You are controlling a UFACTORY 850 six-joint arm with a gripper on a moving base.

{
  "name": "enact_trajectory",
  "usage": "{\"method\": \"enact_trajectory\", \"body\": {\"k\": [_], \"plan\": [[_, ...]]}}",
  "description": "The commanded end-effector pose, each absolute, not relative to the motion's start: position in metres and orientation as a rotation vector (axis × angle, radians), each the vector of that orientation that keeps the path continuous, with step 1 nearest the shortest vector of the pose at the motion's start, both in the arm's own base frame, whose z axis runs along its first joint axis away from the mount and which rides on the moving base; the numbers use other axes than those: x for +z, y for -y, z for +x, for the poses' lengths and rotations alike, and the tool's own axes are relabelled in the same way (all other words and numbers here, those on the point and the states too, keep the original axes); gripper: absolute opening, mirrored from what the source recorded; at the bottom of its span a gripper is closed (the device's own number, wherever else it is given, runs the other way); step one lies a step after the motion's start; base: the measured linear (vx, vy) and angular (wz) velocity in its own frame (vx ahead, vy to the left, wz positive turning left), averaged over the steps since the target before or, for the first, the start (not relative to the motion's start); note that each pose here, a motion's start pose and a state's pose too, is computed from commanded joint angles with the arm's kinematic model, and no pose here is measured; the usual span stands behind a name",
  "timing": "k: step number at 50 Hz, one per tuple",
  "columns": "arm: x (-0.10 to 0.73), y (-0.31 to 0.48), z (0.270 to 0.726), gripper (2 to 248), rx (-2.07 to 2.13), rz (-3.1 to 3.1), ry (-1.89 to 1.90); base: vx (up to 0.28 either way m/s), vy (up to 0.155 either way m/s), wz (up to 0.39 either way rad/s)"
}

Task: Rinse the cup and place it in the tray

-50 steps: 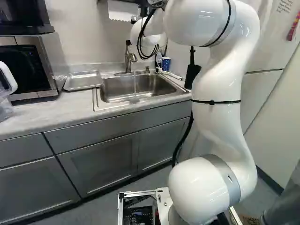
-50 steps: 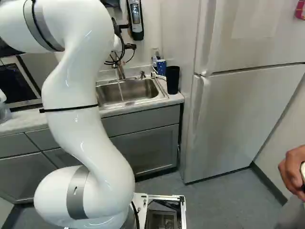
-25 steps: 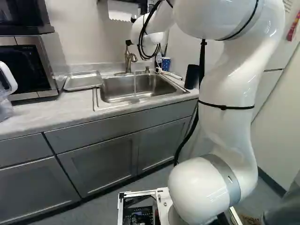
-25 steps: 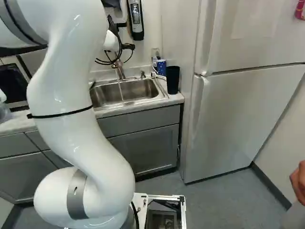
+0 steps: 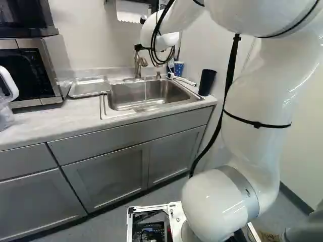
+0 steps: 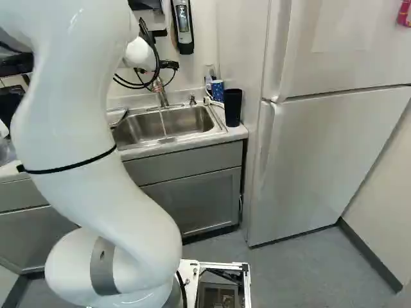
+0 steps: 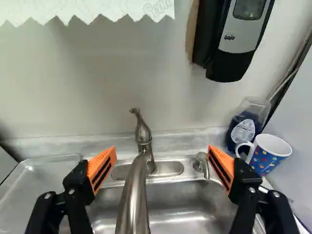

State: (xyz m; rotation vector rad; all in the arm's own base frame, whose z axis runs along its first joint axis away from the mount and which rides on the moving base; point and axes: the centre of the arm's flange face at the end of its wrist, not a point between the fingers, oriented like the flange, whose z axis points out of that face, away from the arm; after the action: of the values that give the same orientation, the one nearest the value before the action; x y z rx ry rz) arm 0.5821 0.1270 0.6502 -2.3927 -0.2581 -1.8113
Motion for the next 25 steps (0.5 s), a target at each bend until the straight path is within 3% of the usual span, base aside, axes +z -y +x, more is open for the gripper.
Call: {"method": "enact_trajectory", "body": {"k": [25], "plan": [[0.641,-0.125,0.528,247,-1.652,-2.503,0.293,0.000,0.000,0.000]]}}
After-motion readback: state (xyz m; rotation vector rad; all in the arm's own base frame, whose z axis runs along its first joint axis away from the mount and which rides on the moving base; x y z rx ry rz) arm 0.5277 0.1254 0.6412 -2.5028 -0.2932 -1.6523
